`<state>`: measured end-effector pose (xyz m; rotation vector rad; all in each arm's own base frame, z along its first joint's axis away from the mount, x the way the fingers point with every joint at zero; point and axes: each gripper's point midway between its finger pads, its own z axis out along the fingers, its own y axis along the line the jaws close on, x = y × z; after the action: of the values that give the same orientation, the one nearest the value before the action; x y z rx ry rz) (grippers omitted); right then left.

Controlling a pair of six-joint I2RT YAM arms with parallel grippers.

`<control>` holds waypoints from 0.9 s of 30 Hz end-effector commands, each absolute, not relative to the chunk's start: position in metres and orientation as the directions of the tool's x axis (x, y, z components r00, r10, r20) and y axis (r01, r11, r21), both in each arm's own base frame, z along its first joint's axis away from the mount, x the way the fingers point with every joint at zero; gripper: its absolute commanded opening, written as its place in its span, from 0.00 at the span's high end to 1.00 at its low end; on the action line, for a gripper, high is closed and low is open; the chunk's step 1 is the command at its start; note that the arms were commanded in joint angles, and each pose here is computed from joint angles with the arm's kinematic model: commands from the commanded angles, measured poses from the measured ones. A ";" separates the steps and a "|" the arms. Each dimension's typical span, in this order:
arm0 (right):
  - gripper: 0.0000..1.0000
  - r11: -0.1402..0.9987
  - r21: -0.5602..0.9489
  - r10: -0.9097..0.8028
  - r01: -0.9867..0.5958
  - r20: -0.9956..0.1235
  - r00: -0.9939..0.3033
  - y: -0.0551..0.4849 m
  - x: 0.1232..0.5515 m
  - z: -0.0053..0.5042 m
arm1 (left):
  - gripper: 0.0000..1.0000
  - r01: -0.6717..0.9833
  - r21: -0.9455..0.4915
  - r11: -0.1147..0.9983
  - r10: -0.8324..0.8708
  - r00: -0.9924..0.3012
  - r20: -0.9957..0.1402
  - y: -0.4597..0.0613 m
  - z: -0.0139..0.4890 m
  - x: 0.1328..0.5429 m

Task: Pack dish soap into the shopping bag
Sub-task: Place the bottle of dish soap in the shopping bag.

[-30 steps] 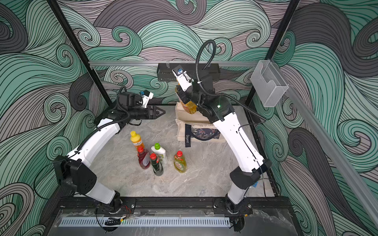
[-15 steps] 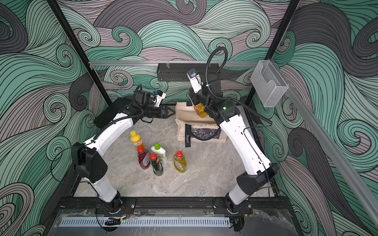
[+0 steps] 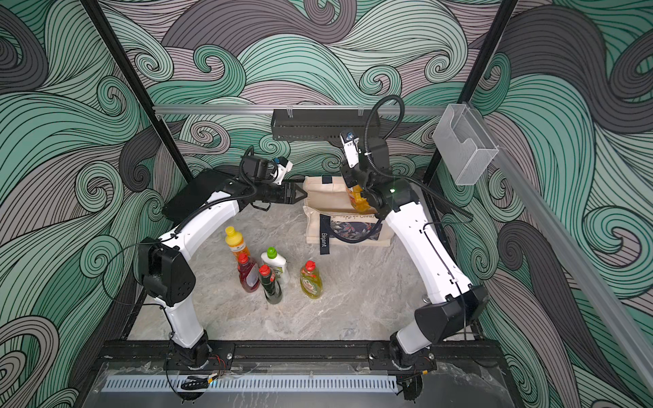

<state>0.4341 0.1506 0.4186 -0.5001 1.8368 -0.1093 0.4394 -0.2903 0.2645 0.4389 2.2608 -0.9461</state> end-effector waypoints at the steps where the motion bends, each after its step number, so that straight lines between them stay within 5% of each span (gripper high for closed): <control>1: 1.00 0.955 -0.261 -0.259 -0.141 -0.965 0.028 0.127 0.417 0.517 | 0.39 0.539 -0.496 0.680 0.073 -0.723 -0.687 -0.297 0.270 0.442; 27: 1.00 0.976 -0.217 -0.216 0.023 -0.975 -0.044 0.092 0.433 0.475 | 0.54 0.526 -0.507 0.683 0.088 -0.748 -0.657 -0.311 0.257 0.446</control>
<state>0.4495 0.1171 0.3727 -0.3314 1.9048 -0.1744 0.4432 -0.3061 0.2508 0.4630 2.2945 -0.9497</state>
